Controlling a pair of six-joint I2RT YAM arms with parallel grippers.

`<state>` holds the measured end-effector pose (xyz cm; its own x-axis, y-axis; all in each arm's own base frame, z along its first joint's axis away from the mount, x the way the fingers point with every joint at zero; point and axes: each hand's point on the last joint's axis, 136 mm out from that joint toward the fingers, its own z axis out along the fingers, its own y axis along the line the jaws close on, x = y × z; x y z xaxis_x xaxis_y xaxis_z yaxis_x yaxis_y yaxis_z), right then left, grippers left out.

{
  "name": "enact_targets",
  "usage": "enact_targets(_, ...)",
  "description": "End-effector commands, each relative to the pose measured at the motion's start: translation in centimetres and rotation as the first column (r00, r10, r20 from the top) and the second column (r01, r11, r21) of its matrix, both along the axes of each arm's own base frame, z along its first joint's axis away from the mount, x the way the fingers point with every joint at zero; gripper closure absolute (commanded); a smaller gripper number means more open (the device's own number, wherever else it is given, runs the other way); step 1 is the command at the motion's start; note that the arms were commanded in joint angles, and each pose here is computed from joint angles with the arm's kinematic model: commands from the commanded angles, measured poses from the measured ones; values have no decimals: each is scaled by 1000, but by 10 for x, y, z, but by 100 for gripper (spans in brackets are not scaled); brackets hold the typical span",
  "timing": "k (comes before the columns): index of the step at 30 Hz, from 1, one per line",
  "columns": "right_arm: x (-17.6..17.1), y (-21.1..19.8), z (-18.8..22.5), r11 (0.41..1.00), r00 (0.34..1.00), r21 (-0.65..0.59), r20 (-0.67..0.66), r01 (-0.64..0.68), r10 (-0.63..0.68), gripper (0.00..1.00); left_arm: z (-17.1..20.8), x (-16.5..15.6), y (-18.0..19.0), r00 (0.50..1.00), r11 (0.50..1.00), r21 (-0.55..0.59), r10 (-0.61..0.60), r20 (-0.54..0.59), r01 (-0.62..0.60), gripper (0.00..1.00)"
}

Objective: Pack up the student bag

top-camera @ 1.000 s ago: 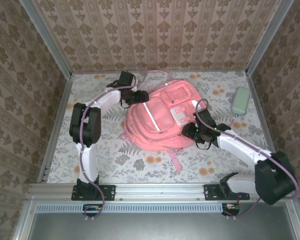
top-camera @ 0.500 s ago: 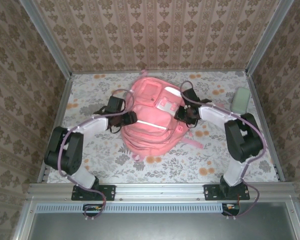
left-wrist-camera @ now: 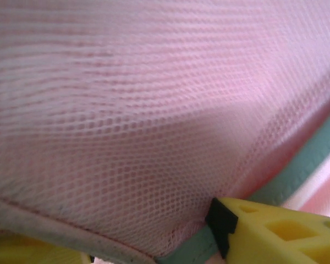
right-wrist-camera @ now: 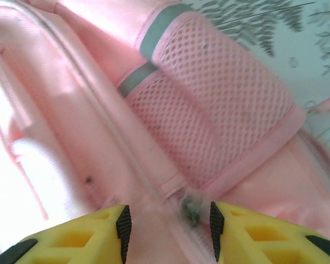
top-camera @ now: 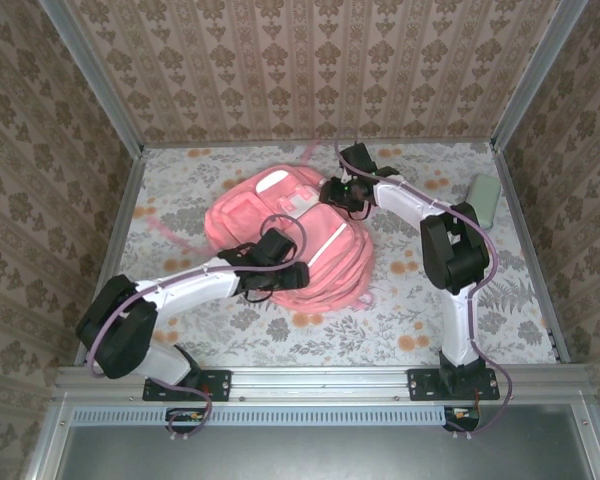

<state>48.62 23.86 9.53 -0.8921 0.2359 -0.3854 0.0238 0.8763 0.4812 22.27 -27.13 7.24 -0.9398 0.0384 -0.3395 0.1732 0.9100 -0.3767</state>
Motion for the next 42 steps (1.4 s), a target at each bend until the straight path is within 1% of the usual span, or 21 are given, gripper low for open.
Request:
enact_targets(1, -28, 13, 32, 993, 994, 54, -6, -106, 106, 50, 10, -21, -28, 984, 984, -34, -177, -26, 176, 24)
enact_targets(5, -37, -39, 50, 1000, 999, 5, 30, -16, 16, 44, 24, -20, -29, 983, 982, -51, -184, -2, 184, 13)
enact_targets(7, -43, -72, 56, 998, 998, -34, 44, 50, -48, 42, 35, -18, -30, 982, 981, -54, -185, 19, 186, 8)
enact_targets(8, -46, -86, 60, 996, 996, -50, 57, 78, -75, 41, 41, -16, -31, 981, 980, -55, -192, 31, 193, 7)
enact_targets(10, -54, -124, 63, 981, 985, -104, 74, 165, -158, 32, 57, -12, -31, 979, 979, -47, -193, 62, 196, 2)
enact_targets(11, -57, -142, 65, 969, 977, -133, 88, 207, -196, 30, 64, -10, -31, 977, 979, -46, -196, 79, 200, 0)
enact_targets(14, -69, -196, 67, 923, 946, -211, 115, 322, -304, 18, 89, -3, -28, 972, 980, -41, -189, 139, 196, 0)
enact_targets(15, -73, -212, 66, 904, 937, -246, 113, 348, -330, 10, 96, 0, -26, 970, 980, -38, -185, 158, 194, 0)
enact_targets(17, -79, -238, 64, 873, 925, -304, 111, 381, -364, 1, 106, 5, -22, 968, 983, -37, -171, 184, 181, 0)
enact_targets(18, -80, -250, 65, 856, 911, -313, 112, 412, -397, 0, 111, 8, -20, 968, 984, -45, -163, 192, 174, 0)
enact_targets(21, -78, -276, 62, 823, 868, -278, 103, 495, -486, 0, 119, 15, -14, 968, 986, -62, -139, 207, 155, 0)
enact_targets(25, -75, -316, 45, 773, 824, -315, 56, 550, -564, 0, 128, 22, -4, 966, 988, -77, -116, 231, 137, 0)
enact_targets(28, -72, -338, 30, 753, 801, -330, 18, 570, -598, 0, 133, 21, -4, 964, 981, -106, -134, 230, 162, 0)
enact_targets(32, -69, -365, 18, 712, 780, -406, 3, 573, -625, 0, 135, 13, -13, 957, 964, -144, -190, 218, 224, 0)
enact_targets(37, -60, -387, 4, 696, 769, -442, -24, 565, -639, 1, 134, 7, -24, 947, 943, -168, -252, 197, 286, 0)
enact_targets(42, -48, -400, -11, 699, 771, -469, -58, 540, -634, 0, 137, -1, -25, 936, 931, -159, -300, 182, 329, 0)
